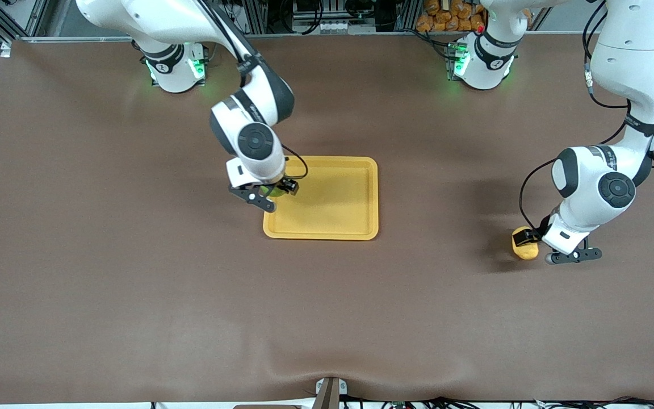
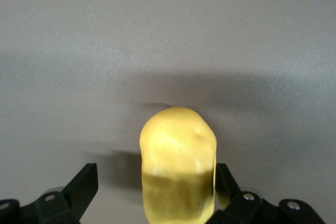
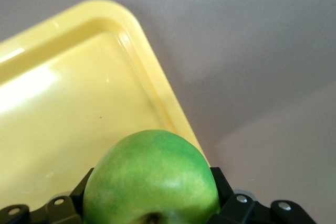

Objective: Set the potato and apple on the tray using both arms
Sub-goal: 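Lower the apple onto the tray and open the right gripper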

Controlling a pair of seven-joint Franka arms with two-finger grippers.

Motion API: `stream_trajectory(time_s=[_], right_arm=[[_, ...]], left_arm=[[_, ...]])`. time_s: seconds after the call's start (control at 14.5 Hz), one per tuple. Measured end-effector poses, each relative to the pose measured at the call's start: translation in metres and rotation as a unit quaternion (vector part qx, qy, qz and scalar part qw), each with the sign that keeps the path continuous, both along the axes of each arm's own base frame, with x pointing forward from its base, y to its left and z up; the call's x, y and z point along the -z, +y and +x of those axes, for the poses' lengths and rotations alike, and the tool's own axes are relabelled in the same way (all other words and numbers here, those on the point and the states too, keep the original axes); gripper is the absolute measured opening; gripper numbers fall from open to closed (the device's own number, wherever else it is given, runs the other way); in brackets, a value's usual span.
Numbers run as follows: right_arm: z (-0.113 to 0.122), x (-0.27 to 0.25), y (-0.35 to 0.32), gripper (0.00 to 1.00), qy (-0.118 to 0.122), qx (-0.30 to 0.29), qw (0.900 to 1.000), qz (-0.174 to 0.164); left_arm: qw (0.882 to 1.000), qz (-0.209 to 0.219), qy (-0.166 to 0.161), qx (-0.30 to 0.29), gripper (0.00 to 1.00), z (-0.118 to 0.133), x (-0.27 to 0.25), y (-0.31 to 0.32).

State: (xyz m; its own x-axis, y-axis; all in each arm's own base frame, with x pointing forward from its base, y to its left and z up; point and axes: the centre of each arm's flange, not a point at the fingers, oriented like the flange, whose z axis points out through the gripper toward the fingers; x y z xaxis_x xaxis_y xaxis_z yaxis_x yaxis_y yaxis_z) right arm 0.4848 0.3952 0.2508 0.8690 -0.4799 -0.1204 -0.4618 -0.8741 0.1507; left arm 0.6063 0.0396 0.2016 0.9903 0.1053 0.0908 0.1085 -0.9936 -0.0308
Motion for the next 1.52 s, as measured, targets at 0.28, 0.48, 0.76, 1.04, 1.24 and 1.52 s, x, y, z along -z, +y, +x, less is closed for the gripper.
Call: stream_trajectory(time_s=[0.28,0.48,0.76,1.04,1.24,1.52], right_arm=[[0.000,0.033,0.007,0.88,0.011,0.008,1.000,-0.016],[0.002,0.044,0.010,0.88,0.014,0.007,1.000,-0.019],[-0.001,0.051,0.015,1.00,0.017,0.004,1.000,-0.022],[-0.005,0.049,0.023,1.00,0.014,0.010,1.000,-0.024],[0.006,0.029,0.022,1.00,0.010,0.016,1.000,-0.025],[0.035,-0.048,-0.013,1.00,0.007,-0.004,1.000,-0.023]], left_arm=[[1.000,-0.001,0.002,0.001,0.65,0.000,0.002,-0.002],[1.000,-0.001,-0.004,0.006,0.53,0.004,-0.002,-0.008],[1.000,-0.007,-0.013,0.019,0.53,0.012,-0.017,-0.025],[0.999,-0.012,0.024,0.037,0.53,0.019,-0.058,-0.051],[0.997,-0.020,0.058,0.047,0.53,0.021,-0.092,-0.091],[0.996,-0.036,0.073,0.045,0.53,0.014,-0.108,-0.157]])
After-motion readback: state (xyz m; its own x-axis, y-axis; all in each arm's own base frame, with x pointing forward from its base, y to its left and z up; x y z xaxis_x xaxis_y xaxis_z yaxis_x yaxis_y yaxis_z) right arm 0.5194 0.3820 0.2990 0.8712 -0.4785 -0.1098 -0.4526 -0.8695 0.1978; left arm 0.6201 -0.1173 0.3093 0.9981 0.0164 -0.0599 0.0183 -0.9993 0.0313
